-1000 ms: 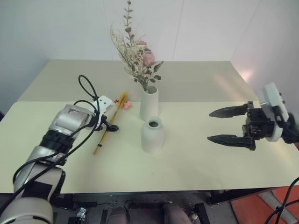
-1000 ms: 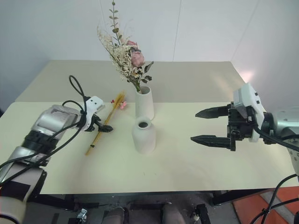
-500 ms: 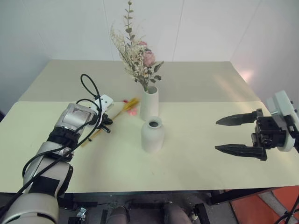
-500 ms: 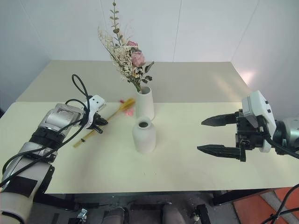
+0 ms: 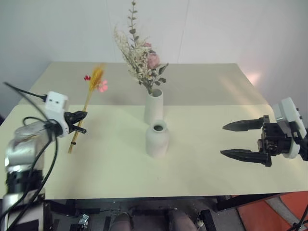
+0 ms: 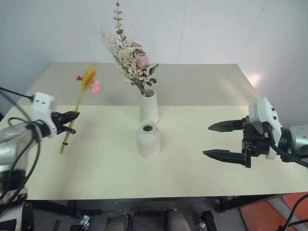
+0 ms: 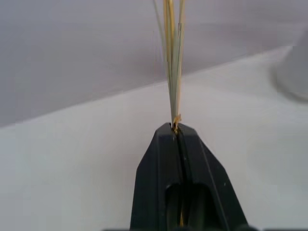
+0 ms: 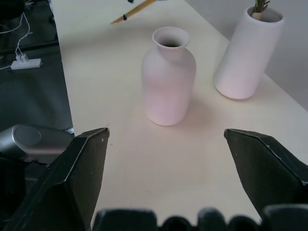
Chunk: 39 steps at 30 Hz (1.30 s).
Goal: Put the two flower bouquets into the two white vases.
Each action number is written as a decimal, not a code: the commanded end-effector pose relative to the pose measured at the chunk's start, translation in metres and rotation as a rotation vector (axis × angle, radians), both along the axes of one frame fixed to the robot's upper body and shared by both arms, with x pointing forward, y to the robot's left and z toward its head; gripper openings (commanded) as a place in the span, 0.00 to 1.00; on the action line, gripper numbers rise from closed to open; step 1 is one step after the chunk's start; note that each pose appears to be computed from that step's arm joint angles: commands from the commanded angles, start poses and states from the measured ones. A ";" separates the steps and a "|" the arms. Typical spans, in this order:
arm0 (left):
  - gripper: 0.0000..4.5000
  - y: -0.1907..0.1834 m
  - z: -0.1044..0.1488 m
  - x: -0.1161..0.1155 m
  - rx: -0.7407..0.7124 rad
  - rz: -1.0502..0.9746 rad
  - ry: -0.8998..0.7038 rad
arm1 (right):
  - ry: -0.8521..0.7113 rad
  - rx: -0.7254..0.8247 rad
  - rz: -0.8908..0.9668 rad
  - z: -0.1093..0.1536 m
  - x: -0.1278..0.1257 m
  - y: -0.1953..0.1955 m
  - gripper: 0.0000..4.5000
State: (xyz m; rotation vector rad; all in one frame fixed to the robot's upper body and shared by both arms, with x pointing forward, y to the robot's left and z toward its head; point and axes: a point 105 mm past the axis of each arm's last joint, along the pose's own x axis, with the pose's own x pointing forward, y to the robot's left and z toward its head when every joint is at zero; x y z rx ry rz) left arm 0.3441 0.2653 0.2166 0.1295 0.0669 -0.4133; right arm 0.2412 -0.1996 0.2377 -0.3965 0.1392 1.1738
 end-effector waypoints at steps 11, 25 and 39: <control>0.00 -0.103 0.117 -0.044 -0.181 -0.563 -0.421 | -0.029 -0.011 -0.038 -0.003 0.009 -0.007 1.00; 0.00 -0.189 0.133 -0.014 -0.451 -0.929 -0.432 | -0.082 0.022 -0.079 -0.002 0.012 0.006 1.00; 0.00 -0.233 0.127 -0.013 -0.495 -1.051 -0.412 | -0.081 0.035 -0.126 -0.007 0.006 0.005 1.00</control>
